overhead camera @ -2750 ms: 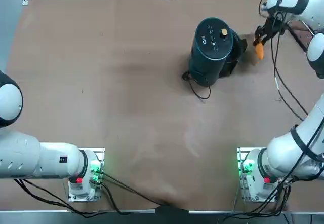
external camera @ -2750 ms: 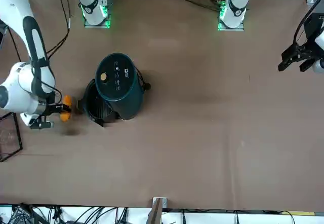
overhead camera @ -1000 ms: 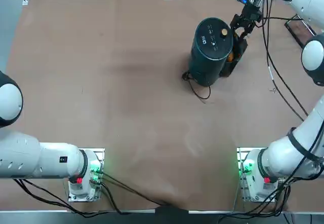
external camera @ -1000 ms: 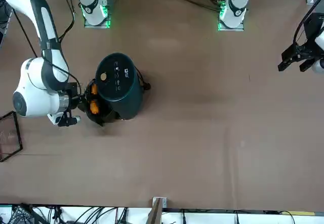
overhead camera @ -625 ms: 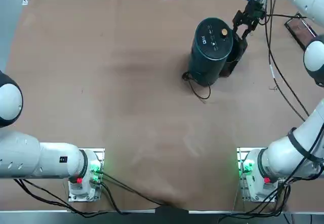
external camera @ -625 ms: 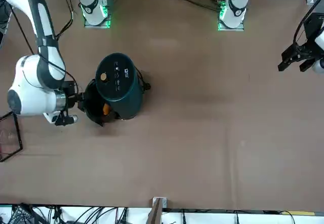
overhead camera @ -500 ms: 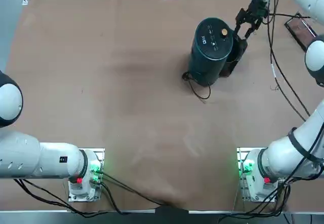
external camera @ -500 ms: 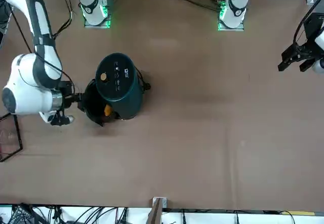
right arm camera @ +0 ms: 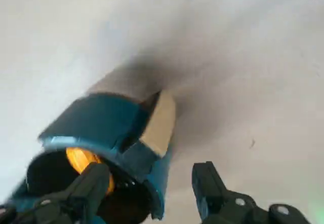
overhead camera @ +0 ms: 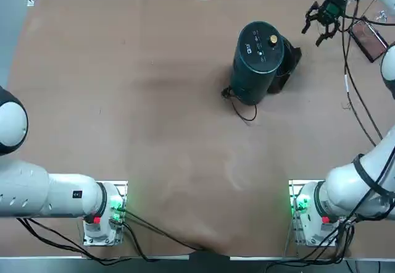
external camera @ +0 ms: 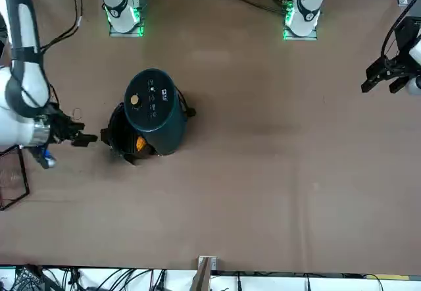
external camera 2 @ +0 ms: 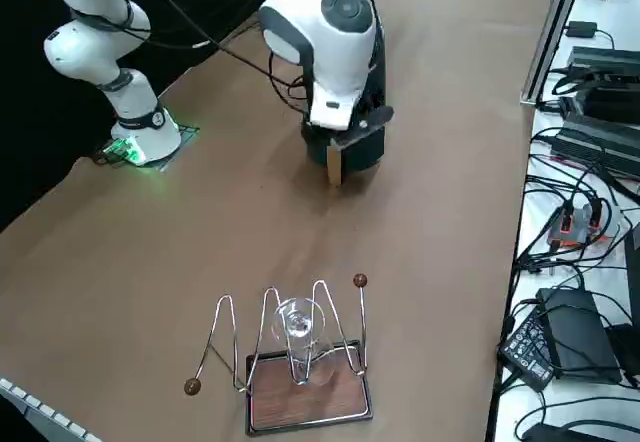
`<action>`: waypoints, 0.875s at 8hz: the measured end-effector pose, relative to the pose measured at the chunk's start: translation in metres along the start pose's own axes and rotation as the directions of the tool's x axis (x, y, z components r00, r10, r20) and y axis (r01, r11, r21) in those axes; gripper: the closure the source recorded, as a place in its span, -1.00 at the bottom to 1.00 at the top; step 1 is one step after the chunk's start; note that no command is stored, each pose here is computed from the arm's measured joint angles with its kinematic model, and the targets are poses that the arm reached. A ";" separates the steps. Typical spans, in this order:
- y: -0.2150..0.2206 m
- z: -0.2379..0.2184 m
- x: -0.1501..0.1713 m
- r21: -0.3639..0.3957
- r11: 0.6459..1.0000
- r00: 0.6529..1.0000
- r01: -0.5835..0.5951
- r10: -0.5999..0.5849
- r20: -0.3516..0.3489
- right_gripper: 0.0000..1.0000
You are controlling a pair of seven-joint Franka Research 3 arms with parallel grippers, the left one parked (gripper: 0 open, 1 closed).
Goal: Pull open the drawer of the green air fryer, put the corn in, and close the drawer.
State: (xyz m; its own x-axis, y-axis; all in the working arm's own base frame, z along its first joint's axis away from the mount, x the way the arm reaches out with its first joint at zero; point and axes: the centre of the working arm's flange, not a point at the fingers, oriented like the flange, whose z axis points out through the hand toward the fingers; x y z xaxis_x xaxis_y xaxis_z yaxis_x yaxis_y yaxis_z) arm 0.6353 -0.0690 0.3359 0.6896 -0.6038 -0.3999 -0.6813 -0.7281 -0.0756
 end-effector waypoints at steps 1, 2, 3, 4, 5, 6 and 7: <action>0.006 0.003 0.006 -0.001 0.991 0.991 -0.133 0.133 0.007 -1.00; 0.010 0.007 0.008 -0.006 0.970 0.970 -0.242 0.242 0.014 -1.00; 0.015 0.014 0.010 -0.016 0.946 0.946 -0.324 0.325 0.023 -1.00; 0.021 0.020 0.013 -0.027 0.925 0.925 -0.378 0.379 0.033 -1.00; 0.029 0.026 0.015 -0.036 0.907 0.906 -0.420 0.422 0.042 -1.00; 0.032 0.031 0.018 -0.041 0.885 0.884 -0.464 0.465 0.045 -1.00; 0.032 0.035 0.019 -0.039 0.865 0.864 -0.500 0.502 0.040 -1.00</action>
State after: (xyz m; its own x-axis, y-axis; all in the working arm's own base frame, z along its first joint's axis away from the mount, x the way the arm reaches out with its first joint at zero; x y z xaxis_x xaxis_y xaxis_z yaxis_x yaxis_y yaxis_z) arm 0.6181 -0.0923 0.2936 0.2442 -0.8740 -0.4201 -0.9247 -0.3404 0.1707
